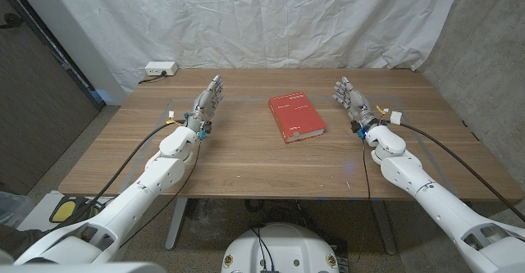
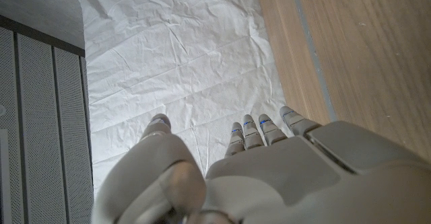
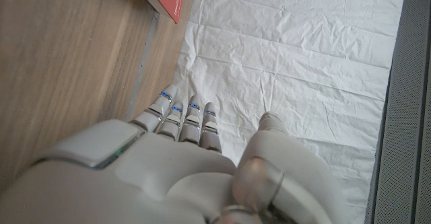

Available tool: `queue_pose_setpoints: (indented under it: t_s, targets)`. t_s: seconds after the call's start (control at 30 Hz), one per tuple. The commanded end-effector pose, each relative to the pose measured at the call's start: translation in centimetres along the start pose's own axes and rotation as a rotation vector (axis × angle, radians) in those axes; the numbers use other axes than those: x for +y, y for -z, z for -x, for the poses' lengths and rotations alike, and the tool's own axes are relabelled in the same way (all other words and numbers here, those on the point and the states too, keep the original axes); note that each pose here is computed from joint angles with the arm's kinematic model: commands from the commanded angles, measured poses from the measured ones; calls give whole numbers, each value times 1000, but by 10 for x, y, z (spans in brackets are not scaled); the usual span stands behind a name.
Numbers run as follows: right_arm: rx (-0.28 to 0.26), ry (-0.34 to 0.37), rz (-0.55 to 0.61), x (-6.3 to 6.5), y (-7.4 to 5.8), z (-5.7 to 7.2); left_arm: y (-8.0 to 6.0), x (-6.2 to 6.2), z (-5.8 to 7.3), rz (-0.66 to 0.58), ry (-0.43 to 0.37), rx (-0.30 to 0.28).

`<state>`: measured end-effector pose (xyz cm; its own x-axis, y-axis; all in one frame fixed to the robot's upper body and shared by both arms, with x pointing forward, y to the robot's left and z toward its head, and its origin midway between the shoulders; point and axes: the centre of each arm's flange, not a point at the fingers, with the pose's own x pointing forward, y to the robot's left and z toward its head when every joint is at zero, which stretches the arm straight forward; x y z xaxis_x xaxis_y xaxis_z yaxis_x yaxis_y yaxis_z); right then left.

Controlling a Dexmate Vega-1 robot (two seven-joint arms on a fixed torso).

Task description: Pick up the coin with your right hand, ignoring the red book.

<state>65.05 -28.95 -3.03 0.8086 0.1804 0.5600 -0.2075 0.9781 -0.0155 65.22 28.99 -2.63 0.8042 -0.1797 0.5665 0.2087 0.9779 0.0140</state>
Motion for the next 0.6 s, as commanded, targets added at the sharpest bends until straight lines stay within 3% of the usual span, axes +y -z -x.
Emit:
queue_pose_setpoints:
  t_s: [0.03, 0.17, 0.6]
  targets:
    - [-14, 4, -7, 1, -3, 4, -2, 0, 2, 4, 1, -10]
    - [-18, 7, -1, 1, -5, 6, -3, -3, 0, 31, 5, -28]
    - [-23, 23, -2, -3, -9, 19, 3, -2, 1, 23, 10, 2]
